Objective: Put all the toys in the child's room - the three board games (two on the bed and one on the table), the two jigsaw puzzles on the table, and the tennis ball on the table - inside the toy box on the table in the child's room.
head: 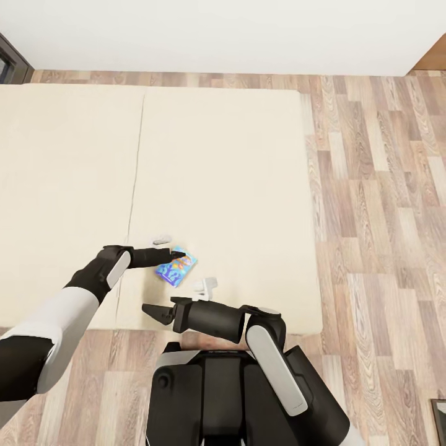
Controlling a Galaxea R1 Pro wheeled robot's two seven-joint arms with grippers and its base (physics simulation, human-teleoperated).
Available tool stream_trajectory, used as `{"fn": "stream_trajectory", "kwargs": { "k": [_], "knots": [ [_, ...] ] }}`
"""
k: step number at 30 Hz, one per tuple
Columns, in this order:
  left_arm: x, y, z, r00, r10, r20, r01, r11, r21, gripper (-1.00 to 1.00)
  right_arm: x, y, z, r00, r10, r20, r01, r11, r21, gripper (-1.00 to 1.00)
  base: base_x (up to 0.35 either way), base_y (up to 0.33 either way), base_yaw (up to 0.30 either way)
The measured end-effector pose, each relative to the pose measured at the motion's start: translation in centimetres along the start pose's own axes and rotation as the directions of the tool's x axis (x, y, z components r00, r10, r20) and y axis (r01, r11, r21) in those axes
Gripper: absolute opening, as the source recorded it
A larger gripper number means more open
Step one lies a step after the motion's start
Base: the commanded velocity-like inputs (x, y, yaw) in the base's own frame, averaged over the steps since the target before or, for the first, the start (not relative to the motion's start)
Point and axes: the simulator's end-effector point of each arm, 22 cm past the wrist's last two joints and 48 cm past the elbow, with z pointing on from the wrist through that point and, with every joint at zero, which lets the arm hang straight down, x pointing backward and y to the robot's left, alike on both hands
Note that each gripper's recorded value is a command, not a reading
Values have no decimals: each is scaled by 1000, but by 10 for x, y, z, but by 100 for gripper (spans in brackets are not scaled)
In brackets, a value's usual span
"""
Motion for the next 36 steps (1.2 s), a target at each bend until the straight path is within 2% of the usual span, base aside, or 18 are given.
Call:
{"fn": "stream_trajectory", "kwargs": {
  "k": [11,23,31,36],
  "knots": [
    [0,1,0,1000,0,0,0,1000,-1,100,0,0,0,1000,-1,0,1,1000,1,100,-2,-197,0],
    [-1,2,-1,1000,-1,2,1,1000,-4,100,0,0,0,1000,-1,0,1,1000,1,100,0,-41,0],
    [-6,30,-17,1000,-1,9,1,999,-48,100,0,0,0,1000,-1,0,1,1000,1,100,0,-2,0],
    [-4,43,-26,1000,-14,-6,14,998,-69,100,0,0,0,1000,-1,0,1,1000,1,100,0,0,0]
  ]
}}
